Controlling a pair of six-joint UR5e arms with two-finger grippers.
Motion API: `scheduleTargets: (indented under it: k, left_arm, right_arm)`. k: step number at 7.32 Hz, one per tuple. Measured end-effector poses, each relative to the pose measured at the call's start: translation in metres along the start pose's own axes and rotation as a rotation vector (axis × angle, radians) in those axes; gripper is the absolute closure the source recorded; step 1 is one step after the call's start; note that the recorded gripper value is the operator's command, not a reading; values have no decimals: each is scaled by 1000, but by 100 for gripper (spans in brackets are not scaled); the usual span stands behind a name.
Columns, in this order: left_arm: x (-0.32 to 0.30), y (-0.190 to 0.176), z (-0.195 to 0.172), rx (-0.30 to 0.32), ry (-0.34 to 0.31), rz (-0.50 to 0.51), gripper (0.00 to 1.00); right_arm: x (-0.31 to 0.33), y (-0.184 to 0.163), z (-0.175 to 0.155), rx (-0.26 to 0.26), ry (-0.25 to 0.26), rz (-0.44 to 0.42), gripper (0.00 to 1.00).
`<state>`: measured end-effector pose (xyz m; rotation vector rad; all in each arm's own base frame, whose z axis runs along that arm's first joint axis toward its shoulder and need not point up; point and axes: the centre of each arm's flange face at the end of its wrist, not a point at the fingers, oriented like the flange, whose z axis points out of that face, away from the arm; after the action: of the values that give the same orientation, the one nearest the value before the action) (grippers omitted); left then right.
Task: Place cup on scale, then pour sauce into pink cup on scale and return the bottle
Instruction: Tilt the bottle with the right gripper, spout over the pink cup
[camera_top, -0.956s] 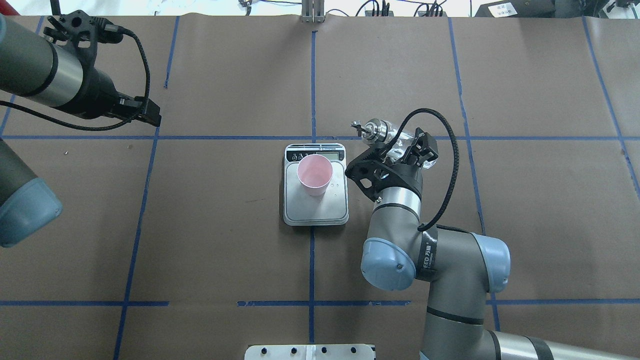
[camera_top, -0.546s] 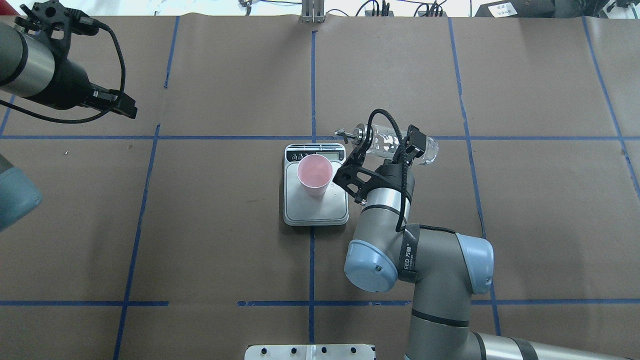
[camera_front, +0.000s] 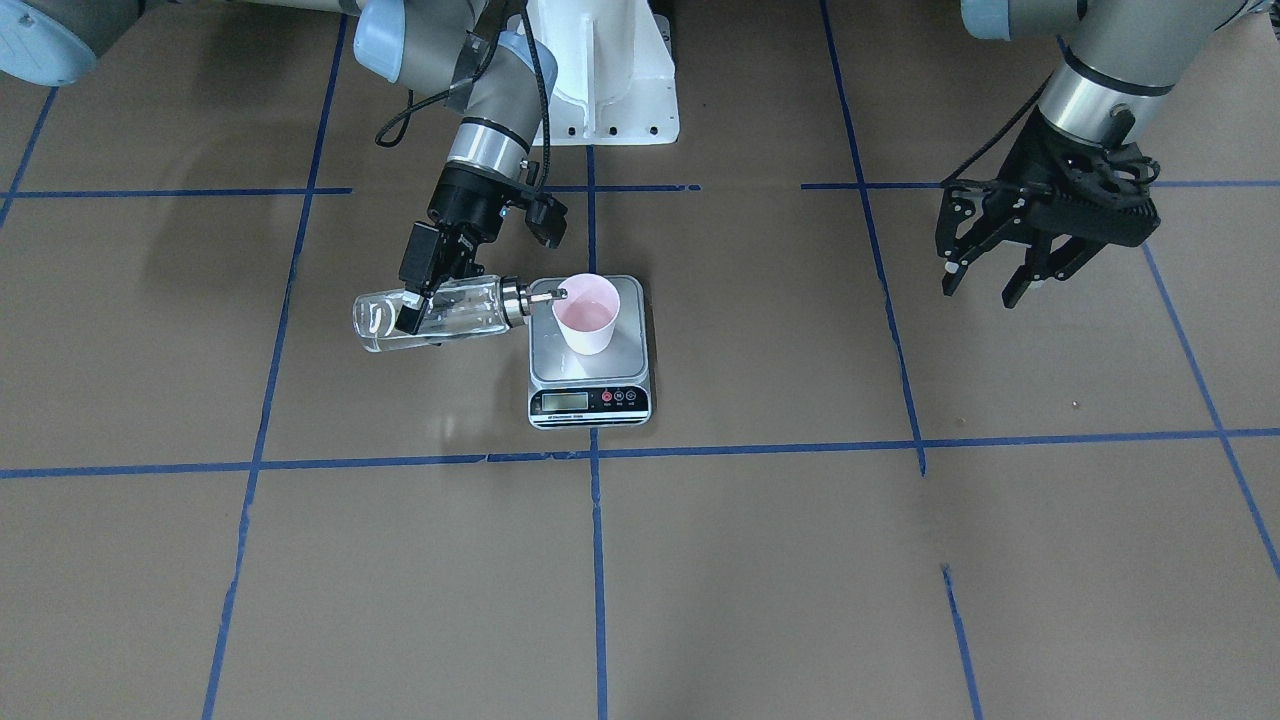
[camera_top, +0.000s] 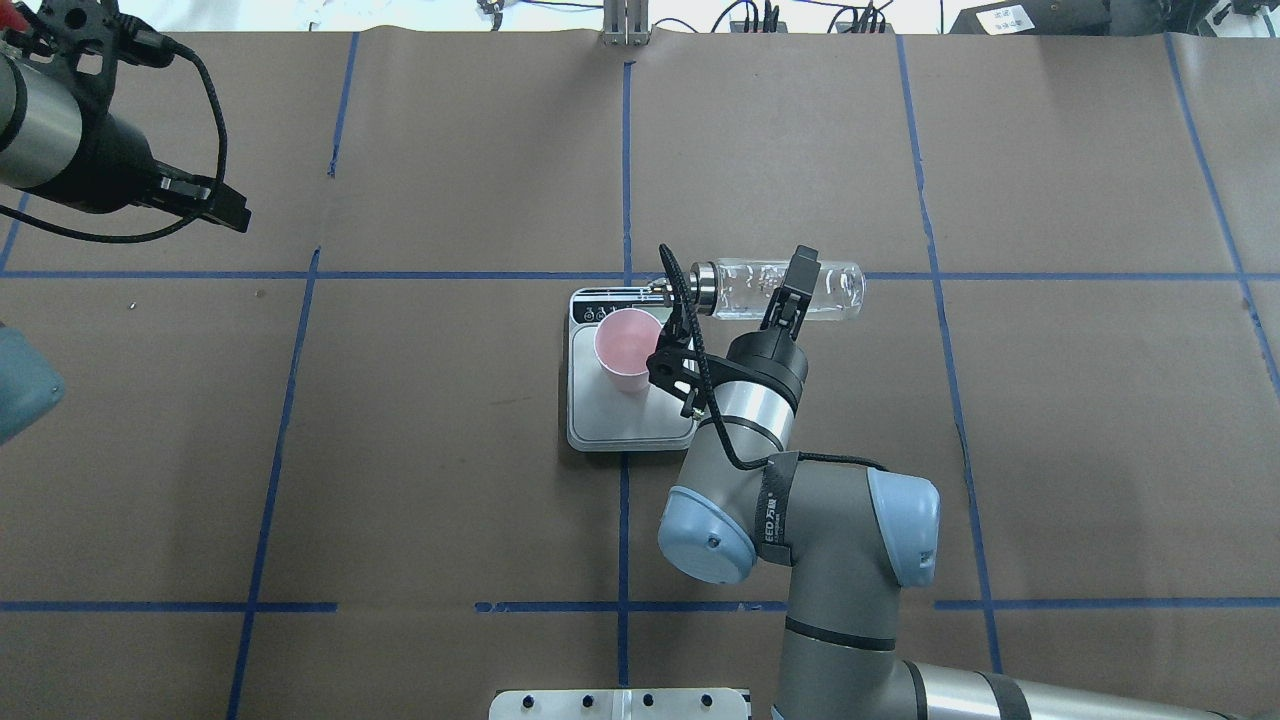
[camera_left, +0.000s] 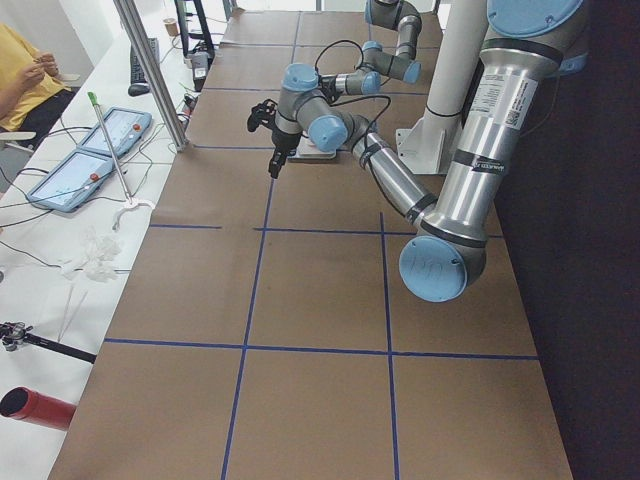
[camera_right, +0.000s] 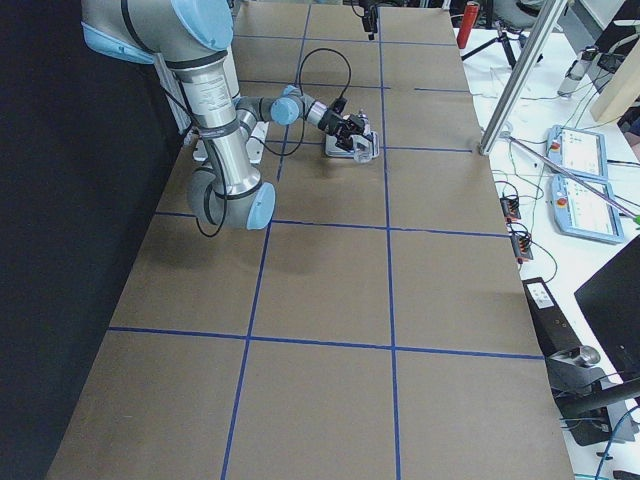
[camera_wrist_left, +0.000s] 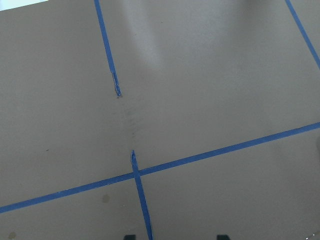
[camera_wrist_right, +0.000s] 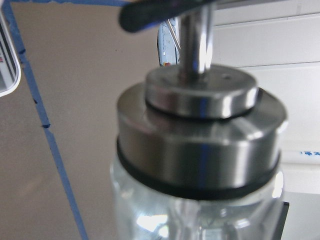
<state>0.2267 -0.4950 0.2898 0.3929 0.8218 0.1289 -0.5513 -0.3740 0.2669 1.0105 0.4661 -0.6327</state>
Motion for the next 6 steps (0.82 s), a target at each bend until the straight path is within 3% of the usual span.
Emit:
scheduleTargets:
  k: [6]
  left_arm:
    - [-2,0,0,-1,-2,-1,36]
  right_arm:
    - [-7,0,-5,22,129,-292,100]
